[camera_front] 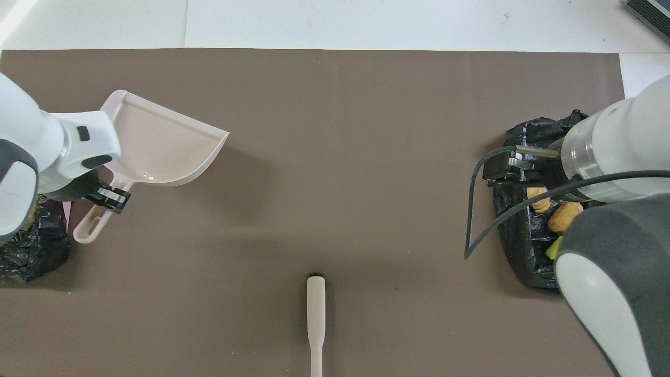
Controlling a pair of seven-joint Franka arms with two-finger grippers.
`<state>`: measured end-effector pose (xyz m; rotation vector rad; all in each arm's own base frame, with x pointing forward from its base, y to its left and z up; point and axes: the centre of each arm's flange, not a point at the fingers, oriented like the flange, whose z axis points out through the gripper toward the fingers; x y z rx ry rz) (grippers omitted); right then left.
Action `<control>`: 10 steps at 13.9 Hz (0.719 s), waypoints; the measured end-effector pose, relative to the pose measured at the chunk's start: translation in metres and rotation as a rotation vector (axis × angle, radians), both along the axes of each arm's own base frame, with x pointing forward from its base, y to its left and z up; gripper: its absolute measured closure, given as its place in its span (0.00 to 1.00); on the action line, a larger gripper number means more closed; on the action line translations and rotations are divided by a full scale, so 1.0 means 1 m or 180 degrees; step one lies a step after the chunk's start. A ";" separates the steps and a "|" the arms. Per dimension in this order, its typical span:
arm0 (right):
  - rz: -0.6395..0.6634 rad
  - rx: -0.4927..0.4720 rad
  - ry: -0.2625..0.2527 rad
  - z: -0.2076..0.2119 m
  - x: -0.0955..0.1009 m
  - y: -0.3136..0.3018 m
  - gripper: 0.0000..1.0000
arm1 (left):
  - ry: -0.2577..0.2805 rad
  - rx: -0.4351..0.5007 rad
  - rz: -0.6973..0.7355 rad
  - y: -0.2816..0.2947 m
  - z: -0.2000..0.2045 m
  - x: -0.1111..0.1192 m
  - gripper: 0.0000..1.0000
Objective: Sweep and dump trash in bin
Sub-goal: 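Set the emptied dustpan down mid-table with the left gripper and release it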
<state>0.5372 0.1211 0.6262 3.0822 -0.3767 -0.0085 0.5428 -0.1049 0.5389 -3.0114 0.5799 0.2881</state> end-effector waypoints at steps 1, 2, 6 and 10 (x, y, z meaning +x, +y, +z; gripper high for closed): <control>0.0006 -0.0008 0.0038 0.000 0.000 -0.006 0.00 | -0.0013 -0.0060 0.0184 -0.020 0.000 -0.004 0.69; 0.0039 -0.0010 0.0060 0.001 0.000 -0.014 0.00 | -0.0040 -0.0103 0.0333 -0.041 0.000 -0.008 0.69; 0.0155 0.0002 0.0042 0.008 0.002 -0.045 0.00 | -0.0122 -0.0249 0.0747 -0.119 -0.019 -0.023 0.69; 0.0254 0.0004 0.0044 0.011 0.001 -0.051 0.00 | -0.0199 -0.0297 0.0938 -0.187 -0.074 -0.029 0.69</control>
